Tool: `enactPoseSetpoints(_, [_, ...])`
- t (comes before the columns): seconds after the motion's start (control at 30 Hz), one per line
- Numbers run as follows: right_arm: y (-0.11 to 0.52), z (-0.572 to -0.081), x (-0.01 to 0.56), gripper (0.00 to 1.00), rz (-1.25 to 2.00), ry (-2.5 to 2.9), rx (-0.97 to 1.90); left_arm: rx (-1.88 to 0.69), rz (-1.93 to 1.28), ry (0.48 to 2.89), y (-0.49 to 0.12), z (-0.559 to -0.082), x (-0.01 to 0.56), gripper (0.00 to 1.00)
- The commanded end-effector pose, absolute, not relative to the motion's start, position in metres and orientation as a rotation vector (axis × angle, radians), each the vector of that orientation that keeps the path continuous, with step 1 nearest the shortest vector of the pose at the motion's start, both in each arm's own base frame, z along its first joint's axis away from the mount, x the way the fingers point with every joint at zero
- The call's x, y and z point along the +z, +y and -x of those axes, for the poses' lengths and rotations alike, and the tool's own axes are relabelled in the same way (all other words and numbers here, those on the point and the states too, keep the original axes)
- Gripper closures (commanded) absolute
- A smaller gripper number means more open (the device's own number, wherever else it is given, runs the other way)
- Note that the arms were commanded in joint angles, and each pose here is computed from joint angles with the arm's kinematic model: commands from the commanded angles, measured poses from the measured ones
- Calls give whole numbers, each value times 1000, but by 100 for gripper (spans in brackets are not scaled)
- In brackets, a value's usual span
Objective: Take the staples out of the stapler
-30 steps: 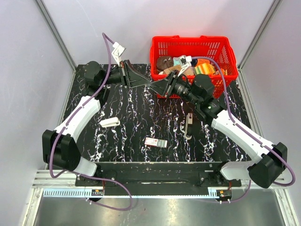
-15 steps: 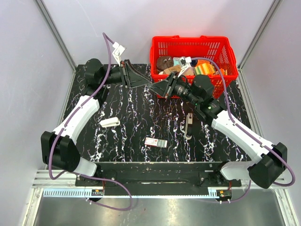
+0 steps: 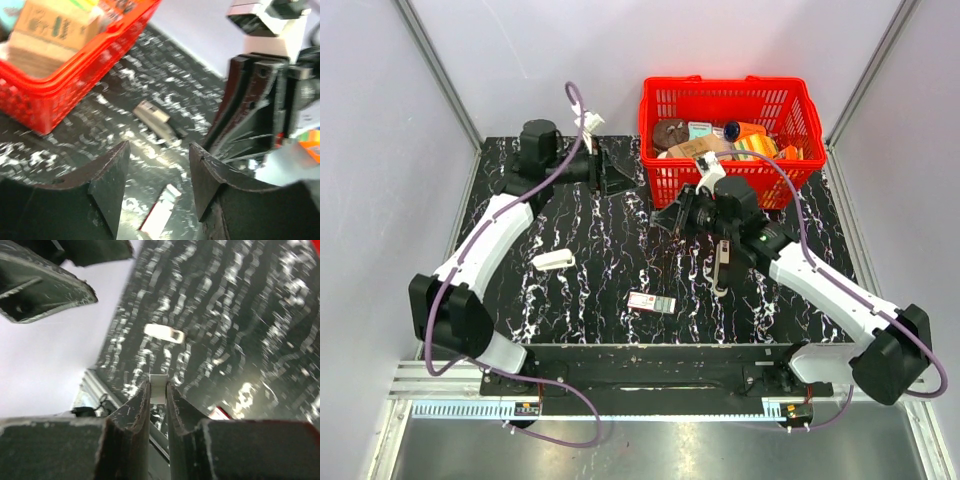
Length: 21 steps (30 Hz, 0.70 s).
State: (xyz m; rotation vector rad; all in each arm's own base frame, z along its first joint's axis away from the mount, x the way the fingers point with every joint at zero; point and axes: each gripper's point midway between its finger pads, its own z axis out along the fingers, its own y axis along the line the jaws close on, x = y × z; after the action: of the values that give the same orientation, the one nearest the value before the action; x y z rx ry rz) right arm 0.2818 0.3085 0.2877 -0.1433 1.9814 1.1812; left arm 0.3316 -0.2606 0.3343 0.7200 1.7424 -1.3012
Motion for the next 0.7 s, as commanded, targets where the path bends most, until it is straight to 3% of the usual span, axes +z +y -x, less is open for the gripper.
enactPoseSetpoints(0.0, [276, -285, 214, 100, -47, 2284, 887, -858, -930, 1922, -242, -355, 251, 47])
enactPoseSetpoints(0.2, [275, -252, 124, 100, -146, 2572, 623, -542, -1106, 2010, -224, -354, 168, 50])
enactPoseSetpoints(0.5, [282, -220, 76, 100, -166, 2703, 204, -444, -1206, 2049, -222, -329, 131, 53])
enactPoseSetpoints(0.67, [273, -209, 64, 100, -204, 2712, 121, -435, -1259, 2027, -235, -319, 121, 53])
